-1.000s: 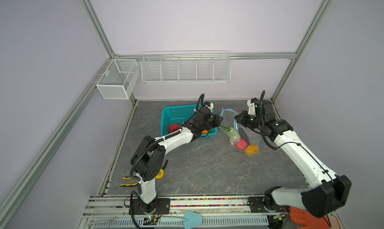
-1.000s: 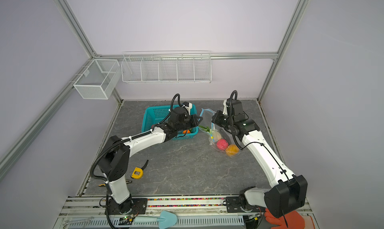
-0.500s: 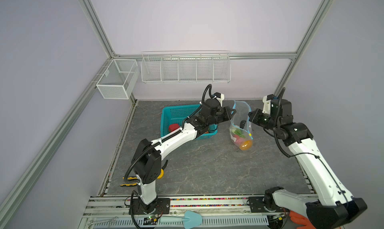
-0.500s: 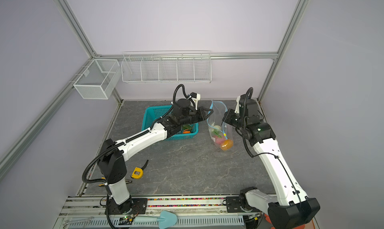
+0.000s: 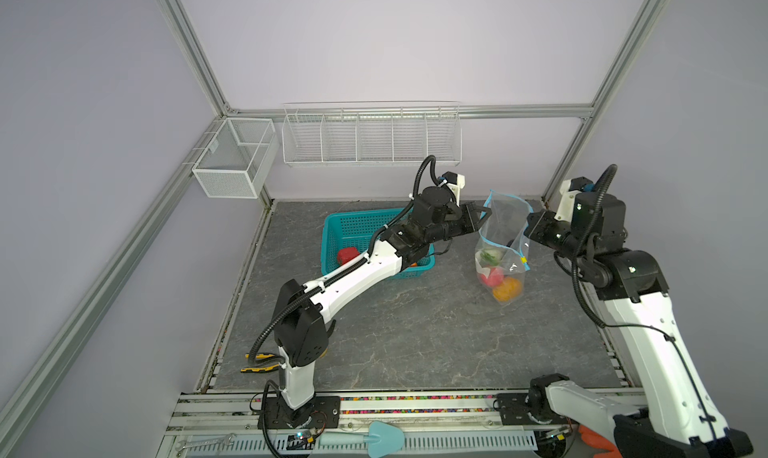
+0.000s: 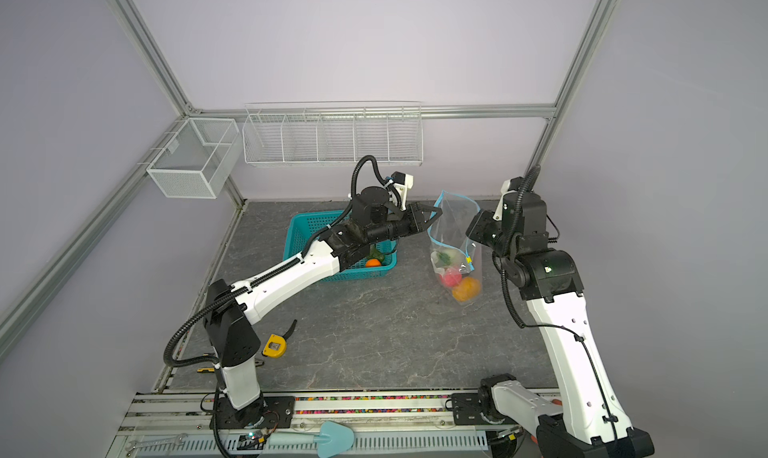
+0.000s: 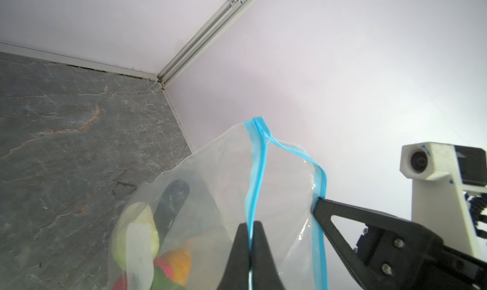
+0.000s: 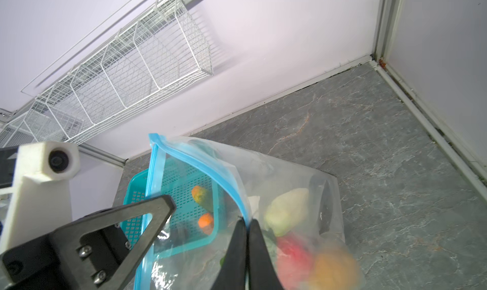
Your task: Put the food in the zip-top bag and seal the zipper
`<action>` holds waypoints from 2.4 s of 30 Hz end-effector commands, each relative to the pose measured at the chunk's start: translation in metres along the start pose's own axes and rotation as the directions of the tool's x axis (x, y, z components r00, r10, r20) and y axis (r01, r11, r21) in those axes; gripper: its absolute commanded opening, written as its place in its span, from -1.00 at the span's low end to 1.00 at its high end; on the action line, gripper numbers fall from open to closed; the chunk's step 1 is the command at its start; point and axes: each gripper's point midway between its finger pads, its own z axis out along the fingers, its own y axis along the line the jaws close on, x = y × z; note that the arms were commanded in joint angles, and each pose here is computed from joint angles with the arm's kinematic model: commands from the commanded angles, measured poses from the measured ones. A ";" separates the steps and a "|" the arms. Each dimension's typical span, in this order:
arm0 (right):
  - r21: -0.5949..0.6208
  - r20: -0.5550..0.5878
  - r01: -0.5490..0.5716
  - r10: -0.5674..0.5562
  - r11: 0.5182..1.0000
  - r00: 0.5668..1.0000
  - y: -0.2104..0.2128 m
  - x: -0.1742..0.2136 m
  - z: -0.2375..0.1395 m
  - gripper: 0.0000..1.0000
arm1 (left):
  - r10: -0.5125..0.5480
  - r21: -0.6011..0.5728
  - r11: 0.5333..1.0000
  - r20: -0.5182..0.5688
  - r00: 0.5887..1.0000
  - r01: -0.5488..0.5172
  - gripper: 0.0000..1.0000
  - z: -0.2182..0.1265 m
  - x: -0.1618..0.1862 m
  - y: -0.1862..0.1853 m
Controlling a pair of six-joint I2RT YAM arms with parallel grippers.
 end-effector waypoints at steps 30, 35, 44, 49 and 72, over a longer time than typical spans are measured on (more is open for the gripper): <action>-0.111 -0.278 -0.100 0.066 0.989 0.958 0.016 0.076 0.084 -0.86 | -0.055 -0.388 0.919 0.052 0.997 0.071 -0.22 -0.019 0.039 0.156; -0.103 -0.276 -0.101 0.069 0.990 0.959 0.014 0.078 0.087 -0.86 | 0.041 -0.477 0.879 0.060 0.997 -0.008 -0.11 -0.053 0.015 0.157; -0.120 -0.299 -0.068 0.029 0.990 0.954 0.027 0.090 0.090 -0.86 | 0.151 -0.567 0.814 -0.008 0.989 -0.128 0.06 -0.085 -0.005 0.150; -0.112 -0.295 -0.054 0.019 0.992 0.955 0.027 0.092 0.088 -0.86 | 0.157 -0.661 0.733 -0.066 0.985 -0.161 0.06 -0.106 -0.012 0.176; -0.110 -0.313 -0.056 0.019 0.992 0.950 0.033 0.104 0.091 -0.86 | 0.087 -0.969 0.188 -0.148 0.985 -0.162 0.15 -0.186 -0.006 0.265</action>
